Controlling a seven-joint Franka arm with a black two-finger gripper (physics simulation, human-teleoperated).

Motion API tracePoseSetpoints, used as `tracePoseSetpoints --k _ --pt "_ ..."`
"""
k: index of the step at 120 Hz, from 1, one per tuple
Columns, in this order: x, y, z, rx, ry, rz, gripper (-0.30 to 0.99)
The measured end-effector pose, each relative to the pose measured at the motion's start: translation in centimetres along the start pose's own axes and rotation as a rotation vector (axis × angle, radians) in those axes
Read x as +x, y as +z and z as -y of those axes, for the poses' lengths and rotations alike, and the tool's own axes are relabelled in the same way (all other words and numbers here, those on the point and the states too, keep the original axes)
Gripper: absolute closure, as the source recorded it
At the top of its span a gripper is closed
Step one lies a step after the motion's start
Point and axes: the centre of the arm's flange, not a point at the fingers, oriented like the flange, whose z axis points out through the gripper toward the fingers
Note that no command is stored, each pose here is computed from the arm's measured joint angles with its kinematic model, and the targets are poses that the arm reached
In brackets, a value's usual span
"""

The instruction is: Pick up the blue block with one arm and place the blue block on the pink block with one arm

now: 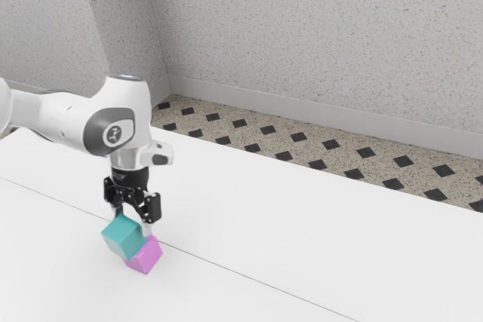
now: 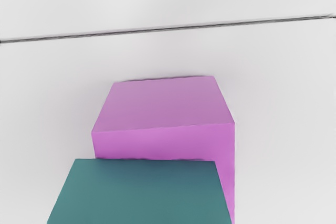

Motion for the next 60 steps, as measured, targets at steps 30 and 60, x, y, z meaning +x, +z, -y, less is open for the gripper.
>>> tracePoseSetpoints --k 30,60 --pt "2.3 -8.6 0.1 0.023 0.015 -0.164 0.02" --pt "1.0 -27.0 1.7 0.092 0.002 -0.403 0.01"
